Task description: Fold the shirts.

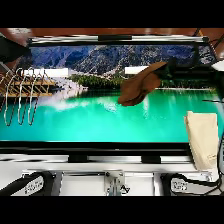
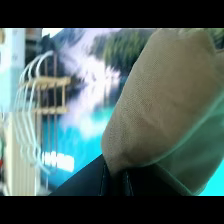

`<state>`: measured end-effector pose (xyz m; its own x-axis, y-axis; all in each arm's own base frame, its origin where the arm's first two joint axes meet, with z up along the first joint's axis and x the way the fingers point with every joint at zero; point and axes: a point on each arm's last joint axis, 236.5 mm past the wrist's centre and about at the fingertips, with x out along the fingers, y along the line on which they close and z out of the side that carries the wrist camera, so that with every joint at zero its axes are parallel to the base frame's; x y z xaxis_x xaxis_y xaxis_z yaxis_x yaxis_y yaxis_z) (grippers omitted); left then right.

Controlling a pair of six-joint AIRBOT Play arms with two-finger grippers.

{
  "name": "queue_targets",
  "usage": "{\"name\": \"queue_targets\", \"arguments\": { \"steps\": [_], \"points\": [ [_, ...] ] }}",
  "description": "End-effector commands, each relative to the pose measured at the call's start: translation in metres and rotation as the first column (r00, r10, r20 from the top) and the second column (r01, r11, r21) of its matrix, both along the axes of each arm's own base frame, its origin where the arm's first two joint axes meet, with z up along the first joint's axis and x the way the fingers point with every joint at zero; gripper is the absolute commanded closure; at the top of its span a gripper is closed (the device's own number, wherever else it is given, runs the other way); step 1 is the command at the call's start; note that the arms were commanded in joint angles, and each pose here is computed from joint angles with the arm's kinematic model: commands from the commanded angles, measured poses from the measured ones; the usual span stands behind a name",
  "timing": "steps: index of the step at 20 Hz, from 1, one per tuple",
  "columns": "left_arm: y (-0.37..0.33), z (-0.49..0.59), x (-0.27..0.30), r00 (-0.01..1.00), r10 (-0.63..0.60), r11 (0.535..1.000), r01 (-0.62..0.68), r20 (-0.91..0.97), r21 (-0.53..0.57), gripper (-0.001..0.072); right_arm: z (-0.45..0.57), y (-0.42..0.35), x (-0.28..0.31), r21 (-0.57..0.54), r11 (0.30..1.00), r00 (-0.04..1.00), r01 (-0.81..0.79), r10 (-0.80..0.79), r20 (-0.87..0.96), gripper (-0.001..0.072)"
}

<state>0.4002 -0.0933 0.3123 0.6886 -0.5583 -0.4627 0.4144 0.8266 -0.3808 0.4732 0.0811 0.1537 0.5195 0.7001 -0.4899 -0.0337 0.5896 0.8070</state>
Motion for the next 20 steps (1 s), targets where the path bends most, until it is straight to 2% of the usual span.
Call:
{"name": "queue_targets", "arguments": {
  "steps": [1,7,13,16,20],
  "points": [
    [-0.003,-0.006,-0.008,0.999,-0.025,1.000,0.026,-0.034,0.010,0.0679,0.036,-0.090,-0.023,-0.121,0.973,0.979,0.198,-0.201,-0.012,0.0641],
    [-0.010,0.005,-0.016,0.999,-0.044,0.999,0.044,-0.012,-0.010,0.0678,0.060,-0.202,-0.057,-0.174,0.881,0.897,0.440,-0.441,0.035,0.0641],
    [-0.021,0.031,-0.038,0.996,-0.072,0.997,0.074,0.051,-0.039,0.0679,0.055,-0.269,-0.070,-0.283,0.782,0.829,0.555,-0.550,0.106,0.0641],
    [-0.022,0.038,-0.044,0.995,-0.072,0.997,0.075,0.070,-0.036,0.0679,0.063,-0.279,-0.063,-0.279,0.758,0.807,0.590,-0.568,0.162,0.0641],
    [-0.023,0.038,-0.045,0.995,-0.072,0.997,0.075,0.072,-0.036,0.0679,0.063,-0.283,-0.062,-0.337,0.755,0.827,0.563,-0.520,0.216,0.0640]
  ]
}}
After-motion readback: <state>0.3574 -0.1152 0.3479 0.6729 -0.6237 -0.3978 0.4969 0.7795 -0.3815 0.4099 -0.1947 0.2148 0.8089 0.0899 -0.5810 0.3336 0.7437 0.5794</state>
